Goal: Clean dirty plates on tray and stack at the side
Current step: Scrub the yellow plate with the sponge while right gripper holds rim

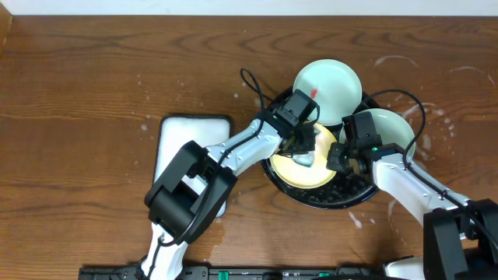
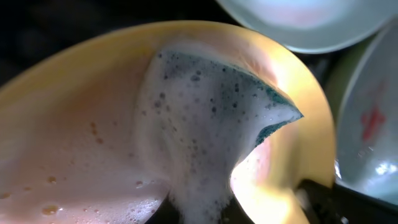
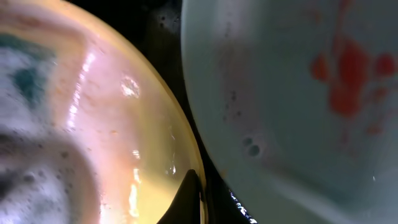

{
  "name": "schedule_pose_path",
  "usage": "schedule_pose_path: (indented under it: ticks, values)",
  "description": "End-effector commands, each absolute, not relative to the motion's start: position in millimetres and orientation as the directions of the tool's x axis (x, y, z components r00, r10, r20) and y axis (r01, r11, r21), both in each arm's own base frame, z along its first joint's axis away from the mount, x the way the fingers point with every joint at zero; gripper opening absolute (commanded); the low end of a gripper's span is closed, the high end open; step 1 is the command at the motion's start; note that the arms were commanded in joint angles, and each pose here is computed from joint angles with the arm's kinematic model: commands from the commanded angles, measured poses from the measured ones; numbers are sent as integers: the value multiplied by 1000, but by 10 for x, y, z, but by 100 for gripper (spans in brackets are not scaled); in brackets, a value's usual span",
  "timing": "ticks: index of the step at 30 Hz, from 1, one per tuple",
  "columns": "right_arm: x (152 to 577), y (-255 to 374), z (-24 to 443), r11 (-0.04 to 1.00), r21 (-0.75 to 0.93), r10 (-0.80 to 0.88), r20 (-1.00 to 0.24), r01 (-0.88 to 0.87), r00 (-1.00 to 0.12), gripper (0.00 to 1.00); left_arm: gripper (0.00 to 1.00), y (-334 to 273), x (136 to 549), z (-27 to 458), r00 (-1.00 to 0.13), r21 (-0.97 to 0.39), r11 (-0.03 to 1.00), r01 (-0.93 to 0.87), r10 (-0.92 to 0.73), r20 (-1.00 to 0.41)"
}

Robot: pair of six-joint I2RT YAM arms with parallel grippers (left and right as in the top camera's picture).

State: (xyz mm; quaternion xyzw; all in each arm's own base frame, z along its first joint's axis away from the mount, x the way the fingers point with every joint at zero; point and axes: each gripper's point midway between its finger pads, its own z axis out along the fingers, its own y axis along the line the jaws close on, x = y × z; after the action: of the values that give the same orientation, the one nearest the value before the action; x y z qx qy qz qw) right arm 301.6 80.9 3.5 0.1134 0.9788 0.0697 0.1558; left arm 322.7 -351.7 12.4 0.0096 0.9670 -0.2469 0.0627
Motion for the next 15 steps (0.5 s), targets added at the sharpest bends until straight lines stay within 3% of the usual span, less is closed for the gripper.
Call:
schedule_pose_path:
  ticks: [1,11,15]
  values:
    - [2949,711,-55,970,117,239,-275,215,-931,1,8,-3640,2539,-359,-984,-513,858,-8,85,157]
    - [2950,712,-54,970,117,239,-275,215,-931,1,8,-3597,2283,-305,-952,-525,850,-39,128,277]
    - [2950,712,-54,970,117,239,-275,215,-931,1,8,-3341,2344,-435,-963,-408,912,-43,70,259]
